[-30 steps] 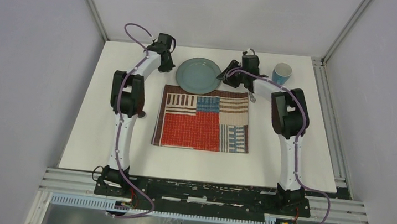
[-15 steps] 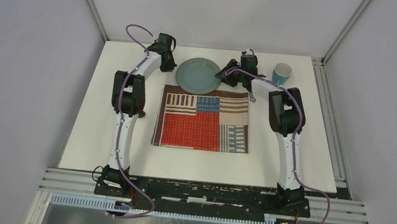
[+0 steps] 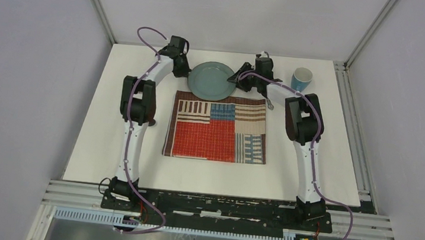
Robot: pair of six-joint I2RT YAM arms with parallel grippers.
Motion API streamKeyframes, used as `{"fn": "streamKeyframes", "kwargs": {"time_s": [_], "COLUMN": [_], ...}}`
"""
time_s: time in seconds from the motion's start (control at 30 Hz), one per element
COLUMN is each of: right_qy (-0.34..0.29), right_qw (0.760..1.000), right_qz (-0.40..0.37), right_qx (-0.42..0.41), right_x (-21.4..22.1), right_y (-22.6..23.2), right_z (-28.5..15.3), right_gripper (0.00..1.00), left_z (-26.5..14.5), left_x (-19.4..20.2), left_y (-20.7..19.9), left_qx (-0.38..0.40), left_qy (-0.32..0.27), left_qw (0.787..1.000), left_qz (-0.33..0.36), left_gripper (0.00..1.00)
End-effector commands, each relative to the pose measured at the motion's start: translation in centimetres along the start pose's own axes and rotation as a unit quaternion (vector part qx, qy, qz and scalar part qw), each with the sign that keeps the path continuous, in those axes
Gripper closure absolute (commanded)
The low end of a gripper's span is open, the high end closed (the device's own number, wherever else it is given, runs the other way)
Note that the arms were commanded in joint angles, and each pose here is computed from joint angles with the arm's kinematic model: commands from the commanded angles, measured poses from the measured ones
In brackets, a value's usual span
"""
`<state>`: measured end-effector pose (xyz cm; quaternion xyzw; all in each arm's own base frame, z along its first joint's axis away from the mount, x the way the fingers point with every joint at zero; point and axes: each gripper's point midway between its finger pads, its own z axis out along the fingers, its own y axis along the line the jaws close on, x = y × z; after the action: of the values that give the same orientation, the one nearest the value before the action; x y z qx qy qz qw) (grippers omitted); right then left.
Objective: Set the dinner table for one person
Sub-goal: Pick up the plate at the center of the board.
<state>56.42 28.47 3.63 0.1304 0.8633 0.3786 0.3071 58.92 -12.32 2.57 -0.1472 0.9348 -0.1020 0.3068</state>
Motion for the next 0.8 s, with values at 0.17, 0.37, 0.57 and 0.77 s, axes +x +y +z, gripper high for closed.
{"fn": "streamKeyframes", "kwargs": {"time_s": [0.17, 0.37, 0.57, 0.77], "right_qy": [0.019, 0.033, 0.051, 0.060], "right_qw": [0.999, 0.997, 0.994, 0.991], "right_qz": [-0.004, 0.009, 0.022, 0.020], "right_qx": [-0.043, -0.062, -0.093, -0.114], "right_x": [1.0, 1.8, 2.6, 3.1], "right_y": [2.8, 3.3, 4.2, 5.2], "right_z": [1.2, 1.7, 1.9, 1.8], "right_gripper": [0.50, 0.51, 0.52, 0.54], "left_z": [0.5, 0.6, 0.7, 0.9], "left_x": [1.9, 2.1, 2.2, 2.4], "left_y": [-1.8, -1.6, -1.7, -1.6], "left_qx": [0.030, 0.027, 0.027, 0.026], "left_qy": [0.025, 0.027, 0.028, 0.031], "left_qw": [0.999, 0.999, 0.999, 0.999], "left_qz": [0.000, 0.002, 0.002, 0.003], "left_gripper": [0.96, 0.96, 0.96, 0.96]}}
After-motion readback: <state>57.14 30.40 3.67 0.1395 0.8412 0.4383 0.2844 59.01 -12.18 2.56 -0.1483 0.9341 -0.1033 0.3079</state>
